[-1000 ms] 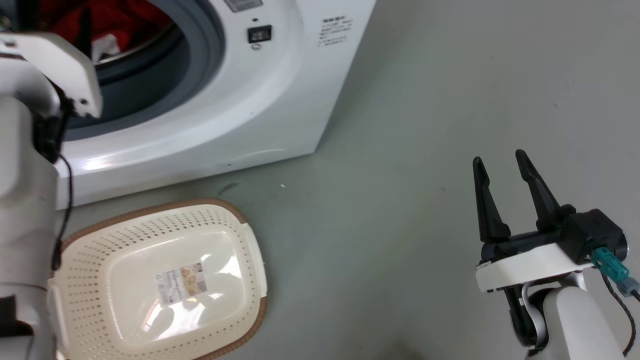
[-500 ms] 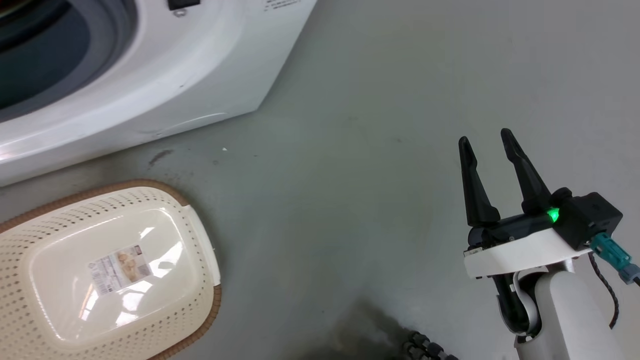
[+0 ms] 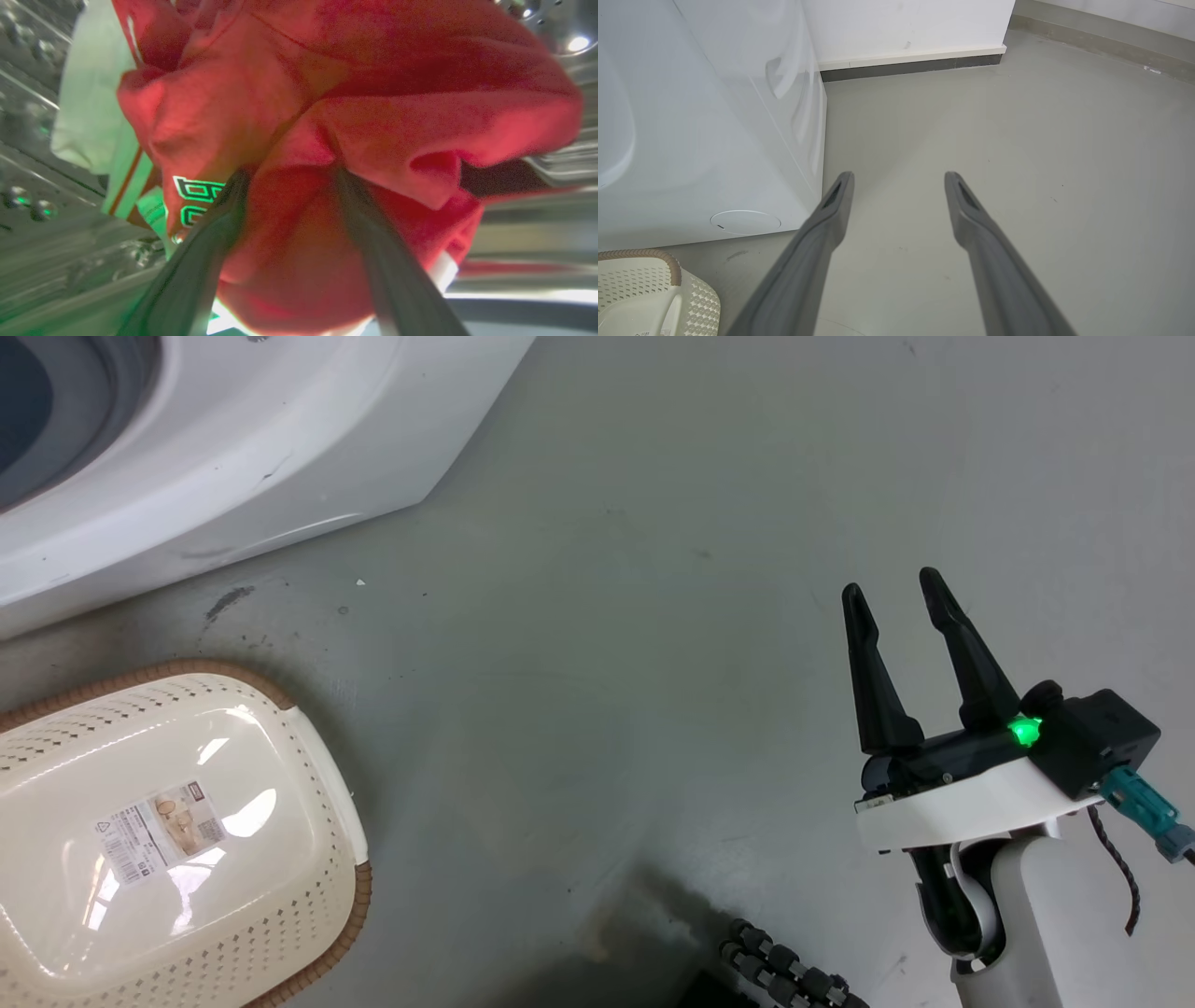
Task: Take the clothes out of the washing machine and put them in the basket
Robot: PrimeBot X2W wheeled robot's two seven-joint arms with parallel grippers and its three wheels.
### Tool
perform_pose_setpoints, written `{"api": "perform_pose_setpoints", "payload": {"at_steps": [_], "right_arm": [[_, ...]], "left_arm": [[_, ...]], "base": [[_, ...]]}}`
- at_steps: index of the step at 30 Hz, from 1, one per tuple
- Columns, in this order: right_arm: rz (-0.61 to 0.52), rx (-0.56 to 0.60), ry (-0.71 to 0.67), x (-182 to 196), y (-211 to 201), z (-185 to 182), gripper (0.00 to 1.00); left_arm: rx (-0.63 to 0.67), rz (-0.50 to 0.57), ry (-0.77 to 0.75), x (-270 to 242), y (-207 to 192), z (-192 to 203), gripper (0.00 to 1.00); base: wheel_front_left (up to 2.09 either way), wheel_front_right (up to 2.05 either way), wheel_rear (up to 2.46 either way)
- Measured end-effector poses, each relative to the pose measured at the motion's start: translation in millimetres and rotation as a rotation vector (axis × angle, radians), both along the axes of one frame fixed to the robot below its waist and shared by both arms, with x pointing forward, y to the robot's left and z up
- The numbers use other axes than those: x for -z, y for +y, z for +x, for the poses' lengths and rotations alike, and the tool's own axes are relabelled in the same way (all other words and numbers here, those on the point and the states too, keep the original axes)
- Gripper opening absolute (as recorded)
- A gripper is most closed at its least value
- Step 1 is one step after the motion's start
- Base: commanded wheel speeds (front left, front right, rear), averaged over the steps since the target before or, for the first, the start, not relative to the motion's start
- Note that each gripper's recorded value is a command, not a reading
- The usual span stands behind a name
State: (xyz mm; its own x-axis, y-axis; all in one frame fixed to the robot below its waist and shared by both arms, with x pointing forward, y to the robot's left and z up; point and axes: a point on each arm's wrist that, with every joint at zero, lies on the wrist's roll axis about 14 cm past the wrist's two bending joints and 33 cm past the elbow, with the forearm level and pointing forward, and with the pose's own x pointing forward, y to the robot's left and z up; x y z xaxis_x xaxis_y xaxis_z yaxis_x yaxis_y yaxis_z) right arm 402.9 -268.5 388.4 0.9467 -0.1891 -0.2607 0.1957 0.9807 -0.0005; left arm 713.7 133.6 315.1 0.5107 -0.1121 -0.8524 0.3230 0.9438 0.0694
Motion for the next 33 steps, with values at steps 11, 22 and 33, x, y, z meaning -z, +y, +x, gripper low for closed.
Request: {"api": "perform_pose_setpoints", "payload": {"at_steps": [11, 22, 33], "right_arm": [[-0.005, 0.018, -0.008, -1.8, -6.9, 2.4, 1.00], [-0.008, 0.026, -0.060, -18.8, -10.4, 4.9, 1.00], [-0.006, 0.018, -0.124, -41.8, -7.5, 2.3, 1.00]], "left_arm": [[-0.064, 0.013, -0.019, -3.8, 5.5, -6.3, 0.00], [-0.086, -0.055, -0.299, -47.6, 2.7, 5.5, 0.00], [-0.134, -0.157, -0.473, -72.6, 5.4, -17.8, 0.00]], "base": [[0.00, 0.00, 0.00], [0.00, 0.00, 0.00], [0.00, 0.00, 0.00]]}}
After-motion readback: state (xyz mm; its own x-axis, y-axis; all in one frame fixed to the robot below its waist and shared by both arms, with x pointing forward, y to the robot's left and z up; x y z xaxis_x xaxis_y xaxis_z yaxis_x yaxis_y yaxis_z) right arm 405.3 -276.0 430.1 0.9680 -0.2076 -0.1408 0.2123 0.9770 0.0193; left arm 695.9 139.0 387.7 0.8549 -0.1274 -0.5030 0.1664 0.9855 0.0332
